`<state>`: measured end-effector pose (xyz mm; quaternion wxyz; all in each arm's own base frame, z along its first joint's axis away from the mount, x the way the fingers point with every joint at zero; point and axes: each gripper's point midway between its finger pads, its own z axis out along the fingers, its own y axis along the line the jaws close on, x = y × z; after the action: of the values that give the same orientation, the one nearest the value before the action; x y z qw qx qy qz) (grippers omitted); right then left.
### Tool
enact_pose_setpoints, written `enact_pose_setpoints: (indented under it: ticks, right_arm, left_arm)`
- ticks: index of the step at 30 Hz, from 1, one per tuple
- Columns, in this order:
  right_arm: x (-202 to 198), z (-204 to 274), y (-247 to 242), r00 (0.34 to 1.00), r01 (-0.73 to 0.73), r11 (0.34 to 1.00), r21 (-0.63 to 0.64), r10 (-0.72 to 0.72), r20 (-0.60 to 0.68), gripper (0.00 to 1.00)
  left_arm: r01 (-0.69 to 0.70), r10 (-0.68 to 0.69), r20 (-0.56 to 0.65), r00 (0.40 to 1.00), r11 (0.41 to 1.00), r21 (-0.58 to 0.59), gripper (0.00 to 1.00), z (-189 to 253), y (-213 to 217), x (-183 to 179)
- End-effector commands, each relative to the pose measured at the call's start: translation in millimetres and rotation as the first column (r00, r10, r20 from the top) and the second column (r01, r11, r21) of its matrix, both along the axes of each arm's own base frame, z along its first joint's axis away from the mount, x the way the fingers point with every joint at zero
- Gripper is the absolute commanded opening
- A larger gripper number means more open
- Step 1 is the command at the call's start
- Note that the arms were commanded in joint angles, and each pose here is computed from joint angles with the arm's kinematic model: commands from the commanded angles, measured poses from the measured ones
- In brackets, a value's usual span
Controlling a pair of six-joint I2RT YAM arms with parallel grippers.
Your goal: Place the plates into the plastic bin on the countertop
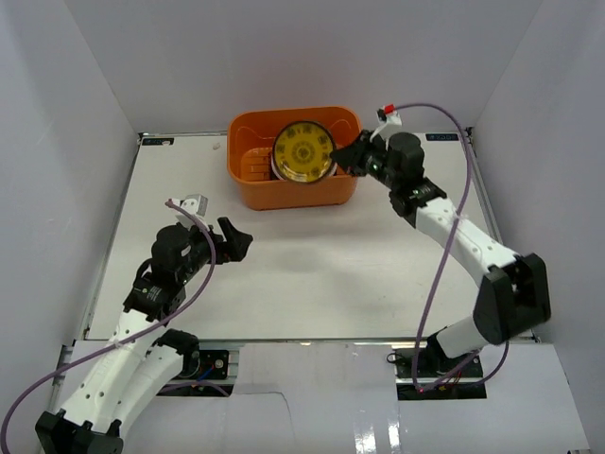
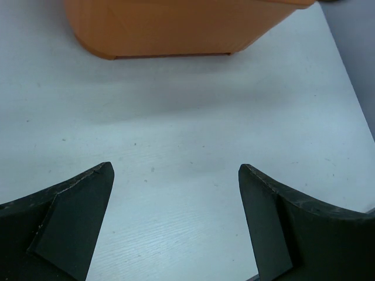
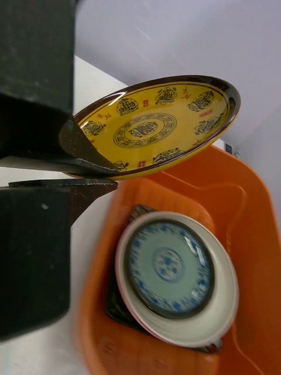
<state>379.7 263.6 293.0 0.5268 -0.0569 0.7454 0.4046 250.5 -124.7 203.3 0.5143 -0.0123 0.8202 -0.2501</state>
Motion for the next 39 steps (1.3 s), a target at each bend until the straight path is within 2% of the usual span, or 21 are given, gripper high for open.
enact_pose_setpoints:
  ticks: [1,3,4,6,7,15,18,19,21,22,26,27,28,29,31,32,33,34,35,36,39]
  right_arm:
    - [68,40,-7,0.978,0.157,0.987,-0.020,-0.153,0.140,0.08]
    - [111,33,0,0.973,0.199,0.979,-0.053,-0.191,0.126,0.08]
    - [132,2,8,0.978,0.199,0.975,-0.096,-0.192,0.078,0.08]
    - [152,9,15,0.977,0.201,0.972,-0.123,-0.190,0.092,0.08]
    - [165,-21,21,0.981,0.192,0.969,-0.156,-0.187,0.049,0.08]
    - [196,-58,32,0.980,0.181,0.959,-0.220,-0.194,-0.037,0.11]
    - [185,-59,33,0.984,0.158,0.965,-0.208,-0.172,-0.051,0.33]
    - [180,-44,32,0.985,0.158,0.968,-0.193,-0.167,-0.032,0.52]
    - [176,-31,29,0.986,0.162,0.967,-0.199,-0.168,-0.013,0.64]
    - [168,-13,25,0.986,0.165,0.968,-0.190,-0.167,0.003,0.74]
    - [127,21,18,0.993,0.111,0.979,-0.172,-0.103,0.058,0.89]
    - [108,51,8,0.989,0.120,0.981,-0.151,-0.104,0.109,0.91]
    - [97,59,3,0.985,0.122,0.982,-0.142,-0.102,0.141,0.98]
    - [85,33,-1,0.989,0.109,0.981,-0.162,-0.092,0.112,0.98]
    - [47,56,-17,0.982,0.108,0.985,-0.136,-0.085,0.169,0.98]
    - [31,18,-24,0.990,0.098,0.981,-0.169,-0.079,0.115,0.98]
    - [8,36,-36,0.983,0.108,0.984,-0.143,-0.085,0.160,0.98]
    - [-6,29,-42,0.984,0.107,0.984,-0.143,-0.084,0.159,0.91]
    - [-23,-14,-47,0.993,0.089,0.981,-0.171,-0.073,0.097,0.91]
    - [-45,-1,-56,0.987,0.095,0.986,-0.140,-0.075,0.142,0.90]
    - [-91,-22,-80,0.983,0.105,0.983,-0.148,-0.080,0.165,0.90]
  left_arm:
    - [0.049,-0.048,0.134,0.990,0.999,-0.006,0.98,39,-9,-4]
    - [0.076,-0.074,0.149,0.986,0.997,-0.005,0.98,42,-12,-9]
    - [0.081,-0.079,0.157,0.984,0.997,-0.006,0.98,45,-13,-10]
    - [0.072,-0.070,0.188,0.980,0.997,-0.006,0.98,53,-10,-12]
    - [0.060,-0.058,0.193,0.979,0.998,-0.005,0.98,54,-8,-12]
    - [0.050,-0.046,0.192,0.980,0.999,-0.016,0.98,56,-7,-13]
    - [0.063,-0.059,0.198,0.978,0.998,-0.016,0.98,58,-8,-14]
    - [0.060,-0.057,0.196,0.979,0.998,-0.013,0.98,57,-8,-13]
    - [0.044,-0.042,0.189,0.981,0.999,-0.007,0.98,55,-6,-9]
    - [0.040,-0.038,0.185,0.982,0.999,-0.004,0.98,54,-5,-8]
    - [0.030,-0.027,0.202,0.979,1.000,-0.007,0.98,58,-2,-6]
    - [0.027,-0.025,0.204,0.979,1.000,-0.011,0.98,59,-2,-6]
    - [0.029,-0.025,0.203,0.979,1.000,-0.013,0.98,59,-2,-5]
    - [0.030,-0.027,0.203,0.979,0.999,-0.012,0.98,59,-3,-5]
    - [0.027,-0.022,0.206,0.978,0.999,-0.024,0.98,63,-3,-5]
    - [0.018,-0.012,0.208,0.978,0.999,-0.028,0.98,65,-2,-4]
    - [0.013,-0.006,0.213,0.977,0.999,-0.031,0.98,69,-1,-3]
    - [0.016,-0.009,0.220,0.975,0.999,-0.032,0.98,73,-2,-3]
    - [0.013,-0.005,0.233,0.973,0.999,-0.034,0.98,81,-2,-1]
    - [0.018,-0.008,0.242,0.970,0.999,-0.036,0.98,86,-3,-1]
    - [0.028,-0.014,0.274,0.962,0.998,-0.048,0.98,101,-5,0]
